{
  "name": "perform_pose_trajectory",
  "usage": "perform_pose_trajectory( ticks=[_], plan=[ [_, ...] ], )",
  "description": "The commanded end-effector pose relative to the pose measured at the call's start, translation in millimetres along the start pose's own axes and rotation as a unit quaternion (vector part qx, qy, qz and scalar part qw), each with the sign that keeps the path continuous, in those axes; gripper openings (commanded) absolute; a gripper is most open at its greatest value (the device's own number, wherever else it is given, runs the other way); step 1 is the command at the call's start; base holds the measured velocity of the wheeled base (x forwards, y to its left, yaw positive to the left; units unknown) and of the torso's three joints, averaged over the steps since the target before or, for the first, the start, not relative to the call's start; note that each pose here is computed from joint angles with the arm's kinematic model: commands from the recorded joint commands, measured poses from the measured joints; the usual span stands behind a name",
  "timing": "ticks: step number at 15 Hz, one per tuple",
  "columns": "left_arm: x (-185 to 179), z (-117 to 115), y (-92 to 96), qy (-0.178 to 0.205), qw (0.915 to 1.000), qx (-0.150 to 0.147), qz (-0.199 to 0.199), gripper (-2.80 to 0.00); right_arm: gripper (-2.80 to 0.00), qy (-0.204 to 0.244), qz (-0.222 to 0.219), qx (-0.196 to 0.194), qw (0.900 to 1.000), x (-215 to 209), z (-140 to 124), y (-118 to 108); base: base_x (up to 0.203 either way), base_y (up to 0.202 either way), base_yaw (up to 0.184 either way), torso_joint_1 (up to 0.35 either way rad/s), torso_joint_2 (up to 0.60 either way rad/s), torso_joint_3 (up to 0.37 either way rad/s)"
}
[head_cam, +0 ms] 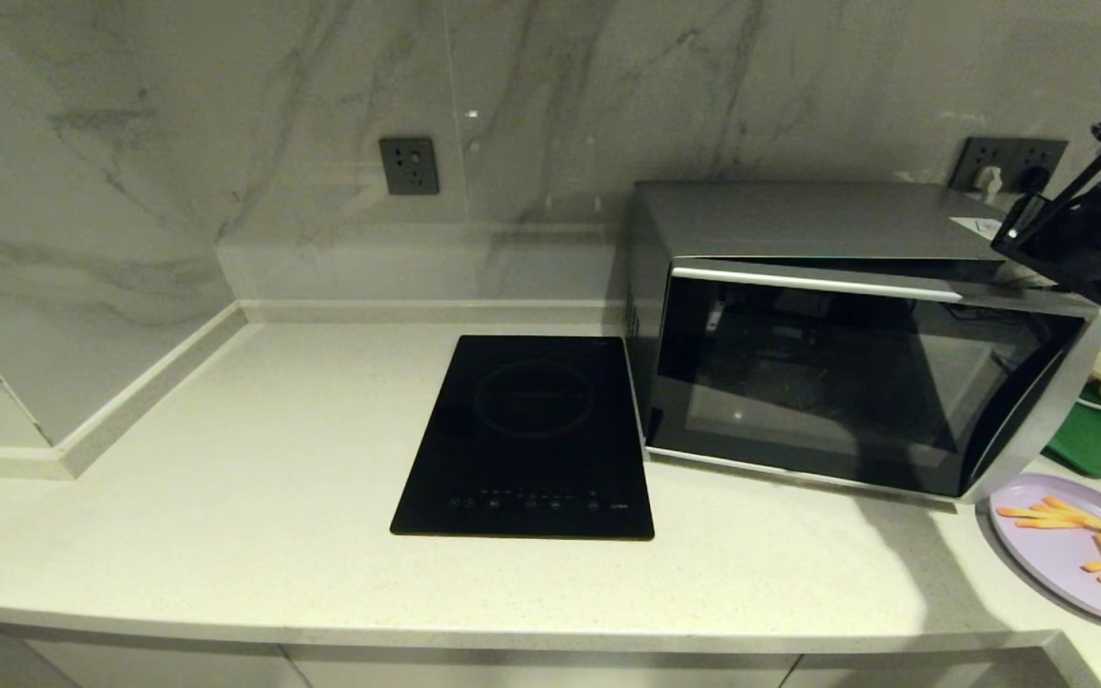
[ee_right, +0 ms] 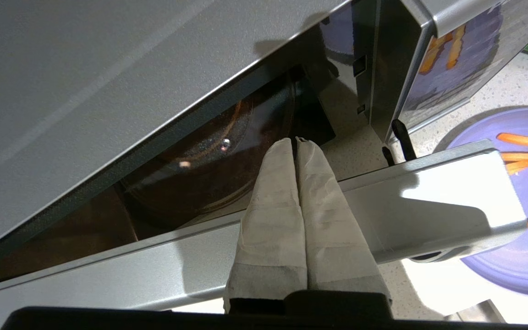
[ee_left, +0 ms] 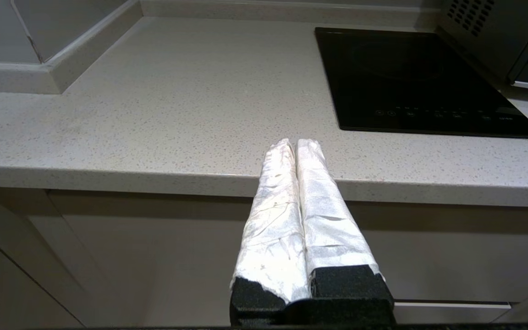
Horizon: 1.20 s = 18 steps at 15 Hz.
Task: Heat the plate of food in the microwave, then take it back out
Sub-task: Open the microwave oven
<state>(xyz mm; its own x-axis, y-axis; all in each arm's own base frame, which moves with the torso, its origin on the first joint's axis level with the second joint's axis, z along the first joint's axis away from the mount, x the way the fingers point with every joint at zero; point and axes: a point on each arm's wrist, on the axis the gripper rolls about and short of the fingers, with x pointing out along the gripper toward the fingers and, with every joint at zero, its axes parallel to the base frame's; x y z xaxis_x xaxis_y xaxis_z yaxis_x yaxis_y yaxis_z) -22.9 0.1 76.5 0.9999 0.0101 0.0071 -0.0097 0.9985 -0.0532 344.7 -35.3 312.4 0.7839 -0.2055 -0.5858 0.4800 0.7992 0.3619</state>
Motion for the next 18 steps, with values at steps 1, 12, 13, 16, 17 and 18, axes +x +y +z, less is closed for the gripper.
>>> perform_pose_trajectory(
  ticks=[1,12,13,16,17,18],
  plan=[
    [0.0,0.0,0.0,0.000,1.0000,0.000,0.000,-2.80,-2.80,0.018,-0.001,-0.007,1.000,-3.8,-3.1,-1.9,0.000,0.000,0.000,0.000,0.00,0.000],
    [0.0,0.0,0.0,0.000,1.0000,0.000,0.000,-2.80,-2.80,0.175,0.122,-0.211,0.954,-110.7,-53.0,-38.2,0.000,0.000,0.000,0.000,0.00,0.000],
    [0.0,0.0,0.0,0.000,1.0000,0.000,0.000,-2.80,-2.80,0.182,0.138,-0.234,0.945,-119.6,-61.7,-42.3,0.000,0.000,0.000,0.000,0.00,0.000],
    [0.0,0.0,0.0,0.000,1.0000,0.000,0.000,-2.80,-2.80,0.191,0.176,-0.294,0.920,-141.4,-84.6,-48.2,0.000,0.000,0.000,0.000,0.00,0.000],
    [0.0,0.0,0.0,0.000,1.0000,0.000,0.000,-2.80,-2.80,0.195,0.187,-0.305,0.913,-147.6,-91.7,-48.7,0.000,0.000,0.000,0.000,0.00,0.000],
    [0.0,0.0,0.0,0.000,1.0000,0.000,0.000,-2.80,-2.80,0.202,0.201,-0.321,0.903,-152.1,-99.3,-47.5,0.000,0.000,0.000,0.000,0.00,0.000]
  ],
)
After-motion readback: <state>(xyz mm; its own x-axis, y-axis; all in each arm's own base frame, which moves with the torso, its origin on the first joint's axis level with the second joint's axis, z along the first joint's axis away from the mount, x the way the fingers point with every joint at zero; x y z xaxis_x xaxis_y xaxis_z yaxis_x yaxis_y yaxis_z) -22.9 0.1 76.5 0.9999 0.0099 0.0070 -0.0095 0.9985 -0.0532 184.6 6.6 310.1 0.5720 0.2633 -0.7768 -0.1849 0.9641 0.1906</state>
